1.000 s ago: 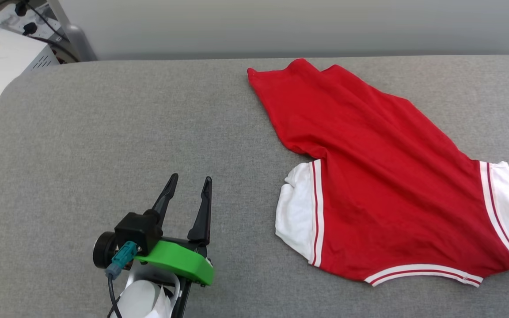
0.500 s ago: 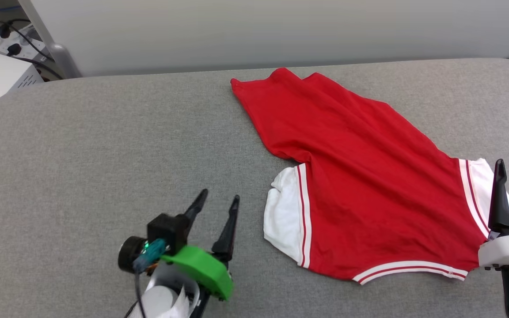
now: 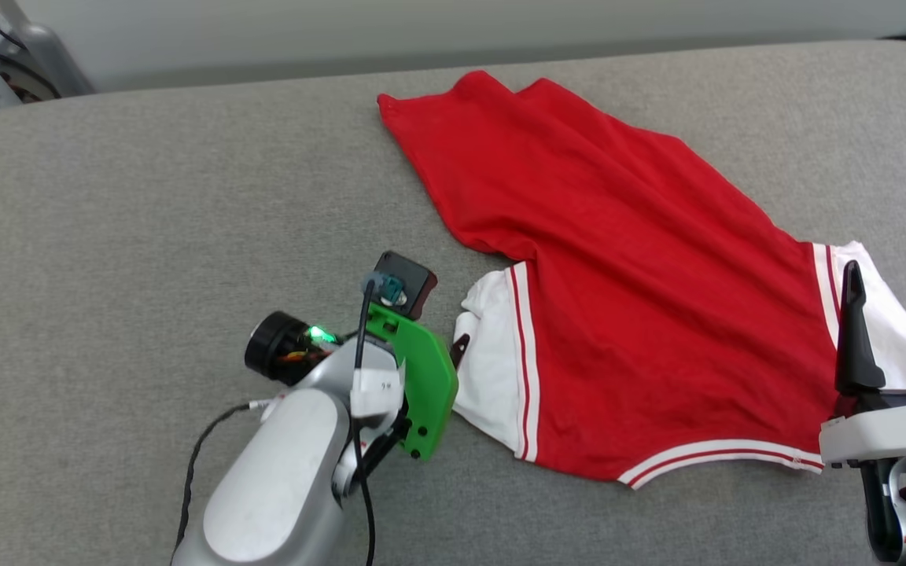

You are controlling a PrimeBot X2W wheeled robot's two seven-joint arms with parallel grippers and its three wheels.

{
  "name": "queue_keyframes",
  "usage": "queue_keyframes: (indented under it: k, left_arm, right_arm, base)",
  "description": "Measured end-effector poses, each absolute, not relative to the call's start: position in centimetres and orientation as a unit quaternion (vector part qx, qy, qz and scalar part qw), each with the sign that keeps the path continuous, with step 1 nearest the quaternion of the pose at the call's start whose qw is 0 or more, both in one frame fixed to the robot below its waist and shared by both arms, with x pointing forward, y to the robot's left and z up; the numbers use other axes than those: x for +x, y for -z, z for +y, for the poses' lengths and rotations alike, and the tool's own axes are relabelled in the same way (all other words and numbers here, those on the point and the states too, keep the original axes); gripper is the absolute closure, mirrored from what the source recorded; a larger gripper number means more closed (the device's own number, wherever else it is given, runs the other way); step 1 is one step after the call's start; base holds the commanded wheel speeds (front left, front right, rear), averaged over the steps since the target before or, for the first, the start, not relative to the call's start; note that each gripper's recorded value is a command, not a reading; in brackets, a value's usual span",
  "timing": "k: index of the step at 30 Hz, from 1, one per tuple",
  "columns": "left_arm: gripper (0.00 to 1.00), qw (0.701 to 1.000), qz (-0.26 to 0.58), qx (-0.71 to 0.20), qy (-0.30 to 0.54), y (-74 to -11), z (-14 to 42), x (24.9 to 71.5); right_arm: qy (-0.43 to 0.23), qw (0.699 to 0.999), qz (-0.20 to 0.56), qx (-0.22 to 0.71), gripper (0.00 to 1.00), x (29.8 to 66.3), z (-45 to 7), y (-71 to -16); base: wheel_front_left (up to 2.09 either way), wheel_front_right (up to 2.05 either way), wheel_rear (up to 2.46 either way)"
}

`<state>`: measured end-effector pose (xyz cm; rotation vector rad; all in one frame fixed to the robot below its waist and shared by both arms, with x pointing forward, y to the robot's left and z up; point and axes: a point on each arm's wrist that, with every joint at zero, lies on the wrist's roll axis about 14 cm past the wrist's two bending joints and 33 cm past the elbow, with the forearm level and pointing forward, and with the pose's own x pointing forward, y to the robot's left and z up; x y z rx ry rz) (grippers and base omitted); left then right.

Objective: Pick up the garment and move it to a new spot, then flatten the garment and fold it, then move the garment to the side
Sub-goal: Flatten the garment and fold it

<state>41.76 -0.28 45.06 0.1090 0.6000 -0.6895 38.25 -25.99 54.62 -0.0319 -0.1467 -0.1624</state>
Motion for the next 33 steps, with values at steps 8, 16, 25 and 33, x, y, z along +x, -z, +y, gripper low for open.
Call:
queue_keyframes:
  k: [8, 16, 25, 33]
  left_arm:
    - [0.0, 0.871, 0.34, 0.076, 0.345, -41.7, -1.3, 43.1]
    - [0.0, 0.854, 0.366, 0.113, 0.353, -38.9, -1.4, 43.8]
    - [1.0, 0.864, 0.36, 0.092, 0.339, -38.9, -0.6, 43.7]
    - [1.0, 0.922, 0.296, 0.006, 0.251, -41.4, 4.2, 44.3]
  right_arm:
    - [0.096, 0.994, -0.046, -0.011, 0.0, 38.5, -27.0, -52.3]
    - [0.117, 0.993, -0.025, -0.015, 0.0, 38.1, -28.3, -50.7]
    - [0.113, 0.993, -0.033, -0.015, 0.0, 38.3, -28.1, -51.0]
    - [0.097, 0.994, -0.049, -0.014, 0.0, 38.8, -27.1, -52.4]
  base:
    - [0.0, 0.0, 0.0]
    - [0.0, 0.0, 0.0]
    - [0.0, 0.0, 0.0]
    - [0.0, 0.0, 0.0]
